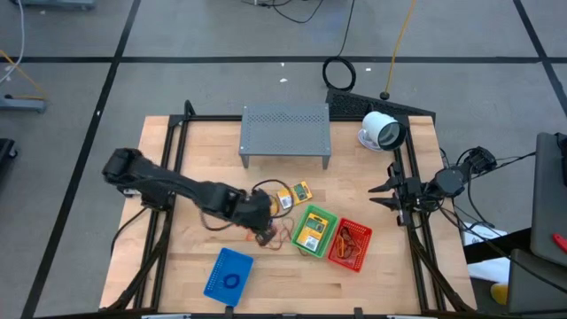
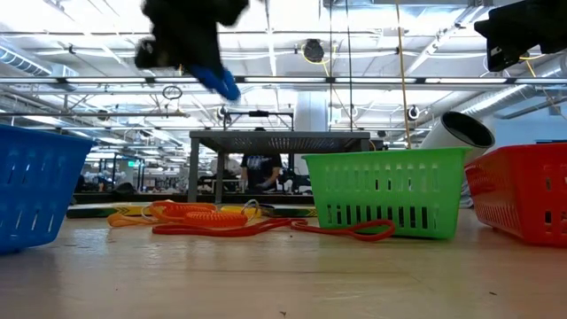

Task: Pick & Place Office Desk Supplies
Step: Put the blue spring rubberband band into the blue bin, then put the orange spring rubberband band into the blue bin, then put the orange rubber band into the red bin

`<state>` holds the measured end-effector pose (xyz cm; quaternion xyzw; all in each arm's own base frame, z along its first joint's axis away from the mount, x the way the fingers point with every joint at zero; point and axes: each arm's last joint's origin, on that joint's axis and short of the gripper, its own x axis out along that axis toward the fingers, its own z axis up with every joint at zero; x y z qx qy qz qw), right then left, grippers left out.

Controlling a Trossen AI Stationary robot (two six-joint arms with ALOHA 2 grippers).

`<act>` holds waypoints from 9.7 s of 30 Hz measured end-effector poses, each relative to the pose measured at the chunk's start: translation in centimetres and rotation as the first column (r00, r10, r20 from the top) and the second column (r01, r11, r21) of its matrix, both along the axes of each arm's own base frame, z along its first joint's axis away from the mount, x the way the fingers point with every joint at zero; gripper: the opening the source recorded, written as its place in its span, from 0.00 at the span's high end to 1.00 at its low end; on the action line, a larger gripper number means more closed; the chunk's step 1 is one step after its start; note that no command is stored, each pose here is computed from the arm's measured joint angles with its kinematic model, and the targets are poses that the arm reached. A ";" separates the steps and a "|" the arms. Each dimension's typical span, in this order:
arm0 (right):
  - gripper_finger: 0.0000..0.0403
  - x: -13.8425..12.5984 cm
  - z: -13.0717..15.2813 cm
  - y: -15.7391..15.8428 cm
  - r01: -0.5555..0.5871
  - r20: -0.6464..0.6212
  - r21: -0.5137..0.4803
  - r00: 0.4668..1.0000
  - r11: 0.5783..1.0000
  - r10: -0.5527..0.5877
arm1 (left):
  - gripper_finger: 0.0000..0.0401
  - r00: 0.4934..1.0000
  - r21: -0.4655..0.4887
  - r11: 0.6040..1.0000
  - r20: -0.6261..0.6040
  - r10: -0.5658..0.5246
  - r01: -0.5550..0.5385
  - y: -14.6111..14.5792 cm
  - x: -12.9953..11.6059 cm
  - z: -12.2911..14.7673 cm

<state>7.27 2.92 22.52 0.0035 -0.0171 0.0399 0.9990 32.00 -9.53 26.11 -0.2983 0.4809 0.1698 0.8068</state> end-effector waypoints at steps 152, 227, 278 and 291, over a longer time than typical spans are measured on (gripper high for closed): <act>0.76 0.0 0.0 0.0 0.000 0.000 0.000 1.000 1.000 0.000 | 0.61 0.940 0.103 0.994 -0.333 0.078 -0.046 -0.2 8.5 -10.1; 0.76 0.0 0.0 0.0 0.000 0.000 0.000 1.000 1.000 0.000 | 0.99 0.974 0.518 0.829 0.046 0.221 -0.212 -6.1 -3.0 6.8; 0.76 0.0 0.0 0.0 0.000 0.000 0.000 1.000 1.000 0.000 | 0.98 0.492 0.396 0.650 0.433 -0.755 0.648 -6.7 -14.9 -10.6; 0.77 0.0 0.0 0.0 0.000 0.000 0.000 1.000 1.000 0.000 | 0.72 0.543 0.362 0.703 0.454 -0.706 0.612 -6.6 -14.9 -10.6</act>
